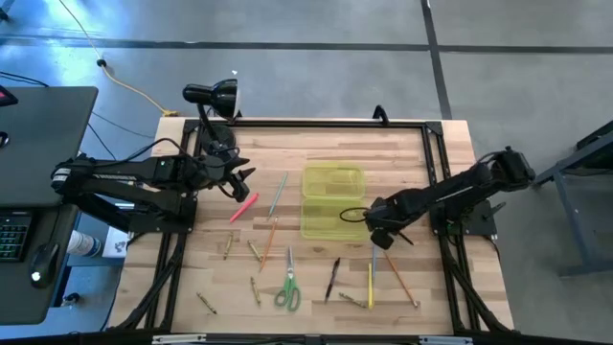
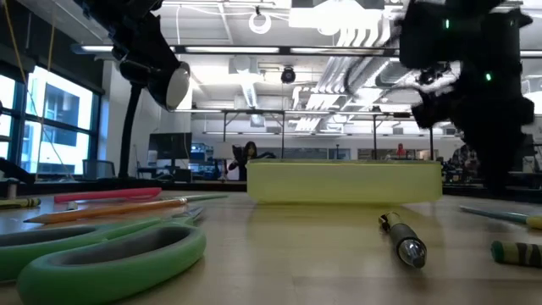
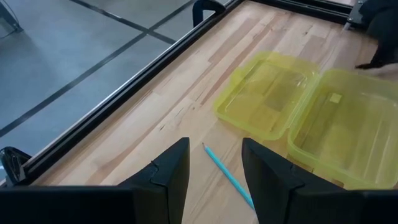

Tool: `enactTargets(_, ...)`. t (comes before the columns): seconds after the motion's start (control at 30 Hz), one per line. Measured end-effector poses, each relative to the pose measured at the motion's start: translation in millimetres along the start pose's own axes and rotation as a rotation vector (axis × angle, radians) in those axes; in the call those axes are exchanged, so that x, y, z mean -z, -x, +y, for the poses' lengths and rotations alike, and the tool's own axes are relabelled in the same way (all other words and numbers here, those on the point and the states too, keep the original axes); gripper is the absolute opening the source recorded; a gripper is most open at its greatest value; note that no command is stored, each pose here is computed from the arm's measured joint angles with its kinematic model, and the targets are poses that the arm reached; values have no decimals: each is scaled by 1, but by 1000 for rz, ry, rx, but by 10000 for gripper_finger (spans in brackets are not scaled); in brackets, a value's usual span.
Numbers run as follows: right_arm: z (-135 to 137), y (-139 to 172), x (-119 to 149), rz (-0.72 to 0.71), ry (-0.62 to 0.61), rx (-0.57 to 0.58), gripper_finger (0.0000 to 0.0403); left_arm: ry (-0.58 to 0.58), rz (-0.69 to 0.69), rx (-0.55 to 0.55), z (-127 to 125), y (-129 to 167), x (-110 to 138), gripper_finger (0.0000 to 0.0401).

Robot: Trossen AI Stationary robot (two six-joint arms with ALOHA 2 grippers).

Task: Pick & place school supplies into a supply box
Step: Put the black pen into the yellow supply box

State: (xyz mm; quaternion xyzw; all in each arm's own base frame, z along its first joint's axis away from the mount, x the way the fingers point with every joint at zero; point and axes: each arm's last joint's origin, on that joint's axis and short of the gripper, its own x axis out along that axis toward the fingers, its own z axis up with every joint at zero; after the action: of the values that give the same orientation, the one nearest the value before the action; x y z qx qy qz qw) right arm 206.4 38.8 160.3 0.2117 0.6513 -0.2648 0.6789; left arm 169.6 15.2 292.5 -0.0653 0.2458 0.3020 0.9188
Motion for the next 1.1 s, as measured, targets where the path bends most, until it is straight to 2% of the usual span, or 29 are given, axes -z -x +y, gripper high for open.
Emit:
enactTargets(0.13,-4,29,-4,-152,12,-6,12,4,-6,1,0,0,-1,179)
enactTargets(0.23,-6,56,-11,-337,40,-21,8,14,-17,3,-1,0,-2,179)
enactTargets(0.3,-5,69,-16,-479,100,-27,5,22,-28,7,-1,0,-3,179)
enactTargets(0.4,3,87,-27,-669,213,-115,6,25,-33,9,-1,0,-4,179)
enactTargets(0.53,14,98,-44,-787,410,-304,3,30,-42,12,-1,0,-4,179)
enactTargets(0.6,18,98,-52,-817,474,-368,3,34,-47,13,-2,0,-5,179)
enactTargets(0.7,23,91,-64,-822,491,-403,3,34,-47,14,-2,0,-5,179)
enactTargets(1.1,33,21,-90,-557,510,-267,1,49,-70,24,-2,0,-8,179)
